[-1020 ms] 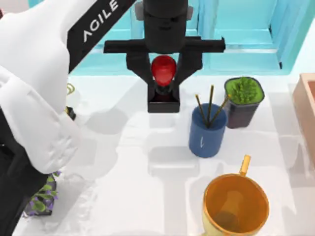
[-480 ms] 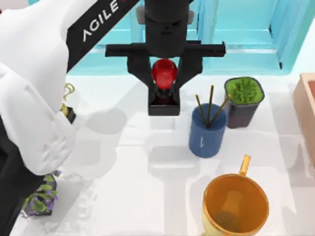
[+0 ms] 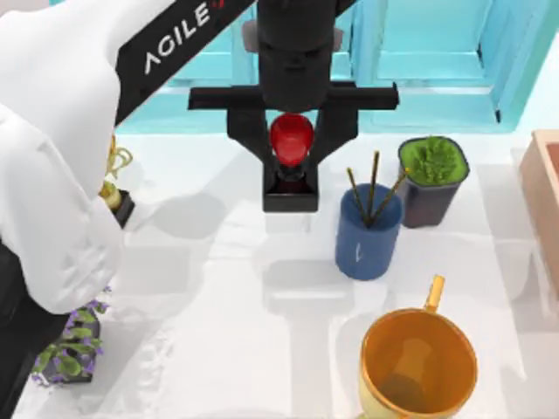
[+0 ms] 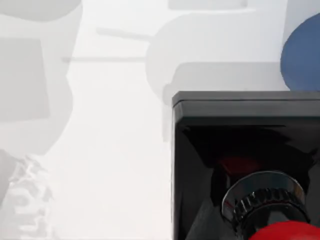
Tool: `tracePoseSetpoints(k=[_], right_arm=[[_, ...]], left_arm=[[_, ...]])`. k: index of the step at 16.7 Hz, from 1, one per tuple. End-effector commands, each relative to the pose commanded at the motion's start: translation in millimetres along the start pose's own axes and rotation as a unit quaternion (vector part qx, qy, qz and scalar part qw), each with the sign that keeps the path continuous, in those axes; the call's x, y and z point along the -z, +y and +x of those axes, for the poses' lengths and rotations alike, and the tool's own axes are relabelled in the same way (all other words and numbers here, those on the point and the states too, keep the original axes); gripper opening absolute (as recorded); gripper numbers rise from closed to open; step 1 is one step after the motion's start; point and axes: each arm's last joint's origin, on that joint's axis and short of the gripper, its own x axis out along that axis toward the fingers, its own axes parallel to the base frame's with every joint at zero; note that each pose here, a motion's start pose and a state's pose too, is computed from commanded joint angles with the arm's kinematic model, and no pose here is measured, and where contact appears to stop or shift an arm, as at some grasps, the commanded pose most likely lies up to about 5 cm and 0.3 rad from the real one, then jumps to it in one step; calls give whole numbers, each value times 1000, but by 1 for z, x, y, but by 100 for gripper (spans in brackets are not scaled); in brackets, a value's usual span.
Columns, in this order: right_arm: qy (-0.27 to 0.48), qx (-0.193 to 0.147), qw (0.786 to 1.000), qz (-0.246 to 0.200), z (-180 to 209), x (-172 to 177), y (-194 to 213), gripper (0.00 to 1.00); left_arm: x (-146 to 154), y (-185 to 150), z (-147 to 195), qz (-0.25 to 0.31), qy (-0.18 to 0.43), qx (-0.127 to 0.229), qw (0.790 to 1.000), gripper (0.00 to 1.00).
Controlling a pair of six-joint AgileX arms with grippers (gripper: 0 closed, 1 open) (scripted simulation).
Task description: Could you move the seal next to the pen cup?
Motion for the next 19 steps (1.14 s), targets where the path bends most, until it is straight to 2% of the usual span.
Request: tracePoseSetpoints(k=[13, 19], right_arm=[[0, 0, 1000, 0, 0, 0, 0, 100], [0, 0, 1000, 0, 0, 0, 0, 100]], left_arm=[[0, 0, 0, 0, 0, 0, 1000, 98], [0, 0, 0, 0, 0, 0, 1000, 100]])
